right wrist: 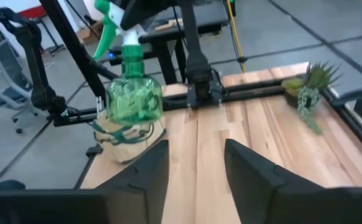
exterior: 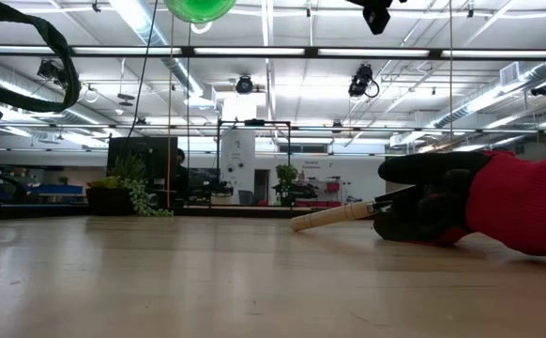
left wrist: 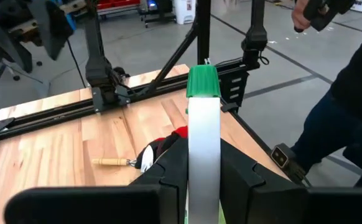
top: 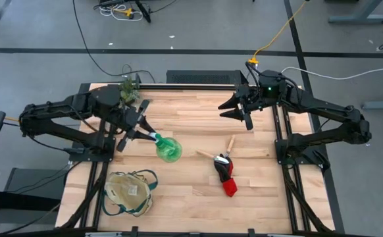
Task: Pick & Place Garden tools in Gardening bag
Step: Put the green spray bottle into the white gardening bag
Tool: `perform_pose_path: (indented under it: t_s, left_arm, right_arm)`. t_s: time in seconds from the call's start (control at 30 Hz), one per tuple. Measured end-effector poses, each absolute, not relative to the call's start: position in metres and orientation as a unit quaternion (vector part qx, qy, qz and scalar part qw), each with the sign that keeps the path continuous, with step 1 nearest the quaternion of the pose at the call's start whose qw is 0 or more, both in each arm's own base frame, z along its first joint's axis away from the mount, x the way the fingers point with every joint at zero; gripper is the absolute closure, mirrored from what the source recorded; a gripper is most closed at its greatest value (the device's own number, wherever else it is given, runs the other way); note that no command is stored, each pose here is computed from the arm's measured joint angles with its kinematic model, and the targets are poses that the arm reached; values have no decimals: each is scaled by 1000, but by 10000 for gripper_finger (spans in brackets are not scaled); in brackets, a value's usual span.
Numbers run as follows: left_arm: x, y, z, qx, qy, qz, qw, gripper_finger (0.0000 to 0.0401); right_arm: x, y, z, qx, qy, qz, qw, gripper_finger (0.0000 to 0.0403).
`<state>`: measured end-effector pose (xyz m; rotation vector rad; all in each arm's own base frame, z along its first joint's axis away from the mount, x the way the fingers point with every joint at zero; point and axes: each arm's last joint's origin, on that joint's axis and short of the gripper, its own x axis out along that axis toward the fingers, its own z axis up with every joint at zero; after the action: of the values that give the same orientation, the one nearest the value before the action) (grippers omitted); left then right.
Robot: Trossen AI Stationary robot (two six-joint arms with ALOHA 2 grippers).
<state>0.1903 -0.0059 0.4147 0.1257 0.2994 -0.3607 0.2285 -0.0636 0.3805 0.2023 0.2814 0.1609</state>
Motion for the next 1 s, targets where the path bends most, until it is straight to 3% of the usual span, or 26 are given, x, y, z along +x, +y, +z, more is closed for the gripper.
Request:
perform_pose_path:
  t_s: [0.5, 1.0]
  left_arm:
    - [177, -24, 415, 45, 165, -203, 964, 335]
    - [170, -40, 405, 53, 216, -236, 946, 334]
  right_arm:
    - [233, -43, 382, 85, 135, 125, 979, 392]
    - [239, -19, 386, 51, 120, 113, 985, 402]
